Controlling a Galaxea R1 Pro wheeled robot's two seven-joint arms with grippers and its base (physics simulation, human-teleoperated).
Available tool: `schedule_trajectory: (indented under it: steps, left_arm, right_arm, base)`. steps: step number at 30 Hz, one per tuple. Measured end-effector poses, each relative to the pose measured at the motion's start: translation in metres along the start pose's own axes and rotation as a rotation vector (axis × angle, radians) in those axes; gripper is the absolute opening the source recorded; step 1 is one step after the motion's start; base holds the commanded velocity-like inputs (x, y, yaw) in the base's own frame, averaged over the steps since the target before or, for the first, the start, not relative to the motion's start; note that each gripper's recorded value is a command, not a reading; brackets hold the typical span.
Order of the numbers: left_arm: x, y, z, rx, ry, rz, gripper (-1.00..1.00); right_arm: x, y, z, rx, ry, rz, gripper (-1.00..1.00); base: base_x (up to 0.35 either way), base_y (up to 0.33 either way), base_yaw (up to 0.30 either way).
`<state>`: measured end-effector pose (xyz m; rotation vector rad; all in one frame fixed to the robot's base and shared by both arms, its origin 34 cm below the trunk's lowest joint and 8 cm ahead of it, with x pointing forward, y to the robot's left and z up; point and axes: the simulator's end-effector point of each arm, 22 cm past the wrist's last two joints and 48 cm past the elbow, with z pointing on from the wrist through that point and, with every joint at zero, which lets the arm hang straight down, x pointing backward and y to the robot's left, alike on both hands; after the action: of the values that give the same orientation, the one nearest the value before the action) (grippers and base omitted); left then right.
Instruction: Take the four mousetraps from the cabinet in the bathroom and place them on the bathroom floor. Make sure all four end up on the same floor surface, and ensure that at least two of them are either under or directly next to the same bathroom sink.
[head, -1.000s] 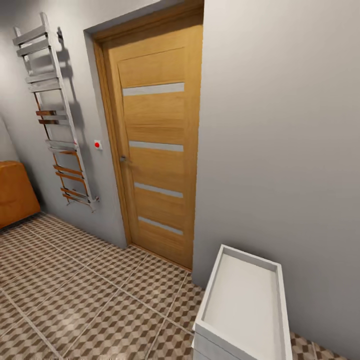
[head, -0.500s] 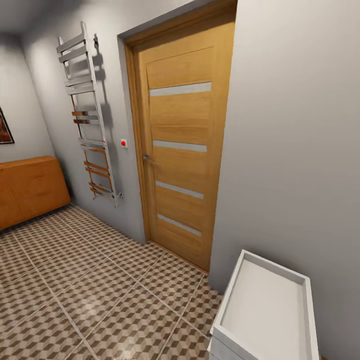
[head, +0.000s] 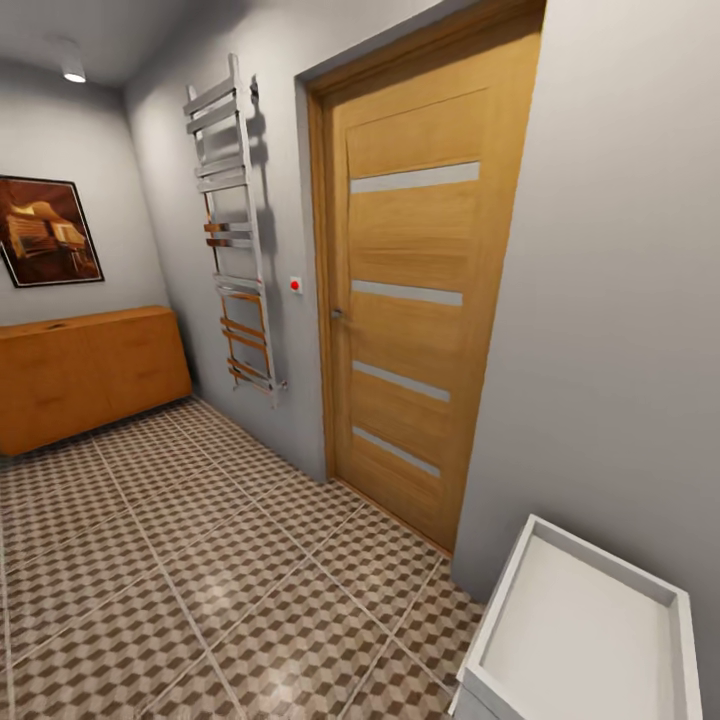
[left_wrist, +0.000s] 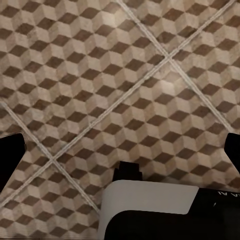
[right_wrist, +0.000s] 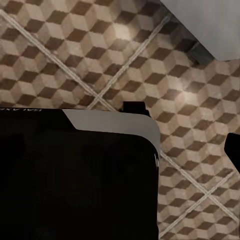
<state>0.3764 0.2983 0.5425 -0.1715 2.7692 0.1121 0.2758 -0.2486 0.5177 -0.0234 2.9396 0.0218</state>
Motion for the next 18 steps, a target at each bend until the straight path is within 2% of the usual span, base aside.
schedule_trajectory:
  steps: [18]
  left_arm:
    - [0.0005, -0.0041, -0.0001, 0.009, 0.001, -0.002, 1.0]
  right_arm:
    - [0.0, -0.0016, 0.0, 0.004, 0.0, 0.0, 1.0]
  base:
    - [0.0, 0.0, 0.278]
